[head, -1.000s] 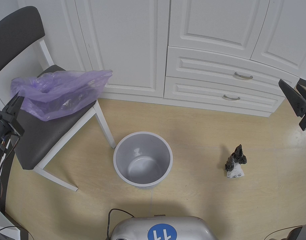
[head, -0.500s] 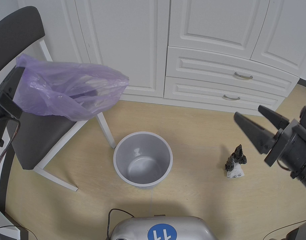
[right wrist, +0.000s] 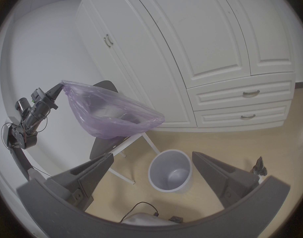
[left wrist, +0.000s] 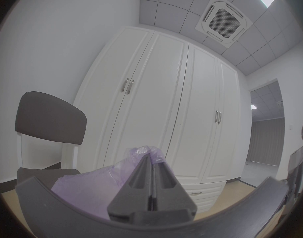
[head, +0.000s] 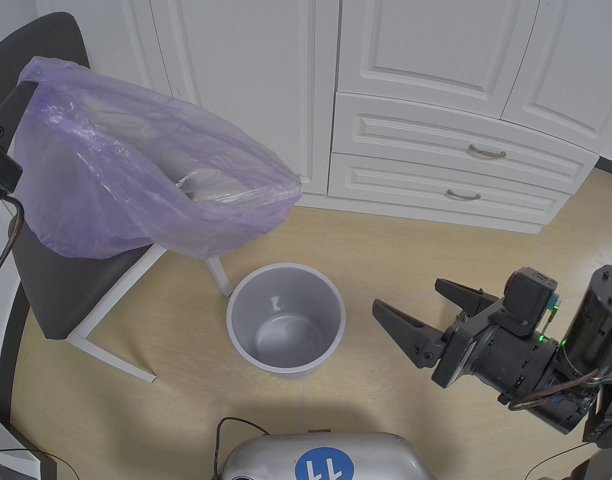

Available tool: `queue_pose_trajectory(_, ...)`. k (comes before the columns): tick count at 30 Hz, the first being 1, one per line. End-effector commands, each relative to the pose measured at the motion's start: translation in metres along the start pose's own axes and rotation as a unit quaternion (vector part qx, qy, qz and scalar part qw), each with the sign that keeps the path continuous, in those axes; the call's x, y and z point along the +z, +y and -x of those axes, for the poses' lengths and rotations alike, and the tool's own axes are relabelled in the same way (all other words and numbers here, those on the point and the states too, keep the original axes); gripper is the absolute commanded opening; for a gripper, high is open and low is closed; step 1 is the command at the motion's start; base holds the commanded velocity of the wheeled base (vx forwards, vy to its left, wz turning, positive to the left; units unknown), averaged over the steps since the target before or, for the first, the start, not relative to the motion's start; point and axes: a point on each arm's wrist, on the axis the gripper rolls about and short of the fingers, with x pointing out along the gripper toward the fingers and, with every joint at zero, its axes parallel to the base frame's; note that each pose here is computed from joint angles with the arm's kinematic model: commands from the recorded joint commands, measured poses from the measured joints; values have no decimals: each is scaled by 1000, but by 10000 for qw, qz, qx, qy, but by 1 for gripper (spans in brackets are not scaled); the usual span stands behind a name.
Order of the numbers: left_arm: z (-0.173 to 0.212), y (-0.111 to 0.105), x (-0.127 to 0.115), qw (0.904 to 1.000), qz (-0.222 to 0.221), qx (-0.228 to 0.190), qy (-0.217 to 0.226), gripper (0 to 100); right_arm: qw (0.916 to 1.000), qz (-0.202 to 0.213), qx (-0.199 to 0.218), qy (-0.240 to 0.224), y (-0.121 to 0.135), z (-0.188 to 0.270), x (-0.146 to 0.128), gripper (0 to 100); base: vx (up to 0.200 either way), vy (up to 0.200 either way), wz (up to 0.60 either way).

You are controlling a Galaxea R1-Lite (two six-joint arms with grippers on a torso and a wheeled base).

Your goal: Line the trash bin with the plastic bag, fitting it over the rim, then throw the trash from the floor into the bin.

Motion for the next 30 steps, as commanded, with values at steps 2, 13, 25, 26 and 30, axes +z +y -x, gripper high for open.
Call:
queue_pose_trajectory(2,5,-6,5,9997,156,-196,-47,0,9996,-165,-62,208,3,-16,-10,100,0,0,0)
queue_pose_trajectory(13,15,-19,1,9973,271,-672,131,0,9911,-1191,-237,545,3,-43,-5,100,0,0,0)
queue_pose_trajectory(25,18,-21,0,9965,315,-756,178,0,9749,-1802,-786,1043,-13,-66,1,100,0,0,0)
queue_pose_trajectory(26,18,-21,0,9965,308,-756,178,0,9748,-1809,-809,1023,-15,-66,2,100,0,0,0)
queue_pose_trajectory(30,18,-21,0,9965,315,-762,172,0,9742,-1771,-869,1095,-17,-66,0,100,0,0,0)
